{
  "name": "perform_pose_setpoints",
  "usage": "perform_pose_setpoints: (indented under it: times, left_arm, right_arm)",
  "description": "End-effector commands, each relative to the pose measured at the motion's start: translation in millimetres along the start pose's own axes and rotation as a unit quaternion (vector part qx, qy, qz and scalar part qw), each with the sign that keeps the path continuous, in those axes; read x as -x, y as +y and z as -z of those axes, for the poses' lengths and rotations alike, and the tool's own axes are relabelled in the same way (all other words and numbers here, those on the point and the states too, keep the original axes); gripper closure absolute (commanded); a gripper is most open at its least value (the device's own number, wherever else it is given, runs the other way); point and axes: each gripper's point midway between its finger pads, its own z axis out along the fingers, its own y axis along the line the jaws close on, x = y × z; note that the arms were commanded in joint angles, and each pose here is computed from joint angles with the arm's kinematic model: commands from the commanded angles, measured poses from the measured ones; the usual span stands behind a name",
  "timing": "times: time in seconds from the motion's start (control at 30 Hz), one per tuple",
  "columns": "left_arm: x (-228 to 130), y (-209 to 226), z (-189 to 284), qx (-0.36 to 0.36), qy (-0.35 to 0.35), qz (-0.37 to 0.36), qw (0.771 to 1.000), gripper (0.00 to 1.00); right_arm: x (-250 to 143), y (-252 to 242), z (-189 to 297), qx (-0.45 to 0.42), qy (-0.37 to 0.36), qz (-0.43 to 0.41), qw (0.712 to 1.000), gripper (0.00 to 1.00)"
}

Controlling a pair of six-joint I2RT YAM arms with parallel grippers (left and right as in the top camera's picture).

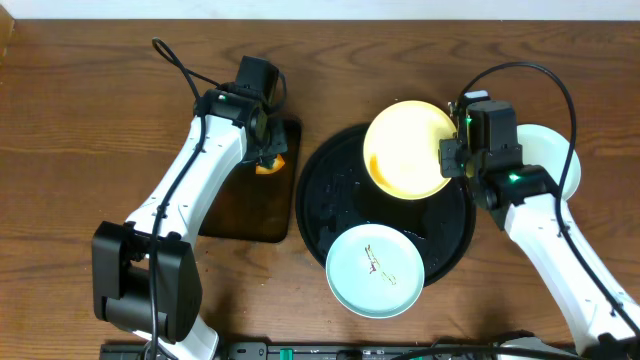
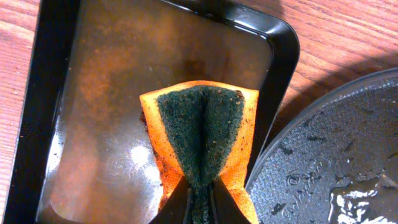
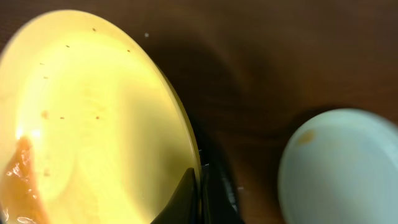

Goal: Clean dirty plates on tray and stack at the side
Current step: 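Lift the yellow plate with the right gripper and stack it on the light-blue plate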

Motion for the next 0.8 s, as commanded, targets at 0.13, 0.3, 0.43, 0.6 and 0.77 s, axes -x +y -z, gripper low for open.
perform_pose_setpoints:
  times: [0.13, 0.3, 0.43, 0.6, 0.77]
  left_arm:
    - [-3, 3, -3, 0.003, 0.007, -0.006, 1.0, 0.92]
    - [-3, 3, -3, 0.003, 0.007, -0.006, 1.0, 0.92]
    - [-3, 3, -3, 0.003, 0.007, -0.006, 1.0, 0.92]
    - [-3, 3, -3, 0.003, 0.007, -0.006, 1.0, 0.92]
    - [-3, 3, -3, 0.003, 0.007, -0.006, 1.0, 0.92]
  right_arm:
    - [23, 3, 29, -0.08, -0.044, 0.126, 0.988, 0.99]
    - [31, 20, 44, -0.14, -0.065, 0.183, 0.971, 0.99]
    - [44, 46, 59, -0.157, -0.106, 0.222, 0.956, 0.99]
    - [57, 51, 72, -0.188, -0.138, 0.22, 0.947, 0.99]
    - [56, 25, 68, -0.212, -0.133, 0.15, 0.956, 0.99]
